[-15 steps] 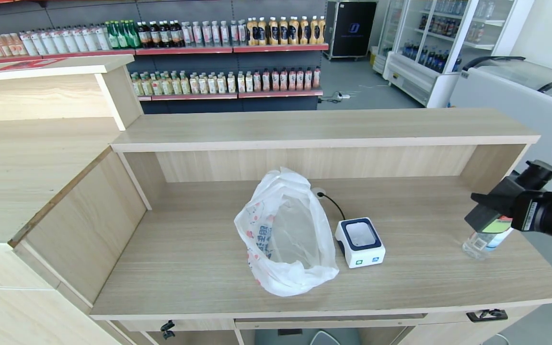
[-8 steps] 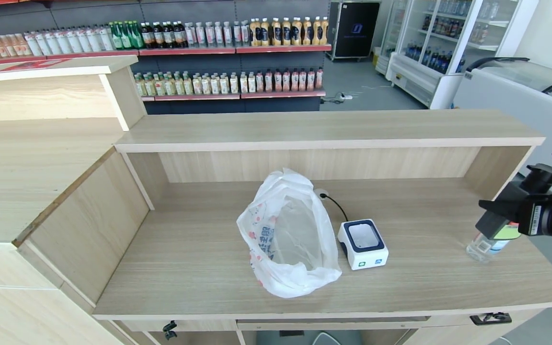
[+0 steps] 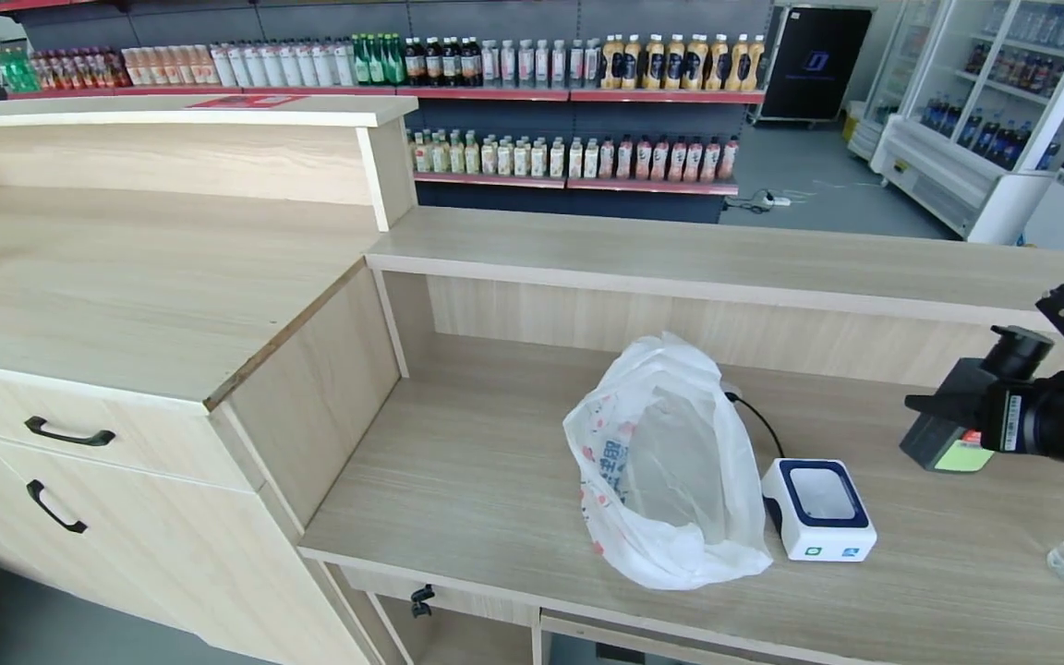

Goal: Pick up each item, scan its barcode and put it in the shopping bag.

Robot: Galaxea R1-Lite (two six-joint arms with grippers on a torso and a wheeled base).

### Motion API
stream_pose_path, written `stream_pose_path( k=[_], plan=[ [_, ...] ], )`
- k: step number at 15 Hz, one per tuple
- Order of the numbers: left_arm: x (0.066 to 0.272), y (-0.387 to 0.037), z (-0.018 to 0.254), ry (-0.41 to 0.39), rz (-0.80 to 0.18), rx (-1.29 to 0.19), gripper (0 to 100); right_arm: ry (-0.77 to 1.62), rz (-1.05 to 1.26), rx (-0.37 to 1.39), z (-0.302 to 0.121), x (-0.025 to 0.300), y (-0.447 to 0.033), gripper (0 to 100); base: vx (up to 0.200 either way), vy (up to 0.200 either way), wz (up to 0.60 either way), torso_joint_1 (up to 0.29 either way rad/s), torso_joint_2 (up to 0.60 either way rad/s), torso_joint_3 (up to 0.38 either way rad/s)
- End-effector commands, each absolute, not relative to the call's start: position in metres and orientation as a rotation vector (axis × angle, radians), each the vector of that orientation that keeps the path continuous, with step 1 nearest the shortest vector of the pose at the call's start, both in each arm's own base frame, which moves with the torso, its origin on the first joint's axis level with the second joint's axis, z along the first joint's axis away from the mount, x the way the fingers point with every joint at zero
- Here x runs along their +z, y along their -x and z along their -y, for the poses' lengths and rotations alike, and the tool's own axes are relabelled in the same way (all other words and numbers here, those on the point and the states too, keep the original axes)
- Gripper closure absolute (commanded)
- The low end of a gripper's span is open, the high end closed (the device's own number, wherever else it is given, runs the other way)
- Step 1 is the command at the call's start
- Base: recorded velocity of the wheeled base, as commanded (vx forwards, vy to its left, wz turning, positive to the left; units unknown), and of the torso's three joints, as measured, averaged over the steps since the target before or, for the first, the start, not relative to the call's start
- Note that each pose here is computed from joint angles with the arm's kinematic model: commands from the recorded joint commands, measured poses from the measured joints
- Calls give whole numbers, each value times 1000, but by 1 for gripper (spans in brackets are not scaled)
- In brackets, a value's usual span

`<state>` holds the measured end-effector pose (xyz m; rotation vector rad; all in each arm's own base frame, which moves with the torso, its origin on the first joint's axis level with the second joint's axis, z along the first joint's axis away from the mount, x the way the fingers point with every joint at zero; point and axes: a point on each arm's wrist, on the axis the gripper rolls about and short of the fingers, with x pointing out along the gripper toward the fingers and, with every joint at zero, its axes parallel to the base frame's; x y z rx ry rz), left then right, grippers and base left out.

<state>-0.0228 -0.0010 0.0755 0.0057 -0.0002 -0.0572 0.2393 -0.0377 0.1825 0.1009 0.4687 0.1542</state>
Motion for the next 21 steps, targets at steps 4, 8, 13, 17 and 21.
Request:
stream_pose_path(
  k=[4, 8, 13, 17, 21],
  plan=[
    [75, 23, 1, -6, 0, -58, 0, -192, -584, 137, 47, 179, -288, 100, 0, 0, 0, 0, 0, 0],
    [75, 23, 1, -6, 0, -58, 0, -202, -670, 153, 44, 173, -316, 100, 0, 0, 0, 0, 0, 0],
    [75, 23, 1, -6, 0, -58, 0, -179, -732, 224, 22, 151, -344, 100, 0, 0, 0, 0, 0, 0],
    [75, 23, 1, -6, 0, -58, 0, -125, -776, 267, 12, 130, -358, 100, 0, 0, 0, 0, 0, 0],
    [76, 23, 1, -6, -1, -58, 0, -115, -782, 291, 3, 119, -364, 100, 0, 0, 0, 0, 0, 0]
  ],
)
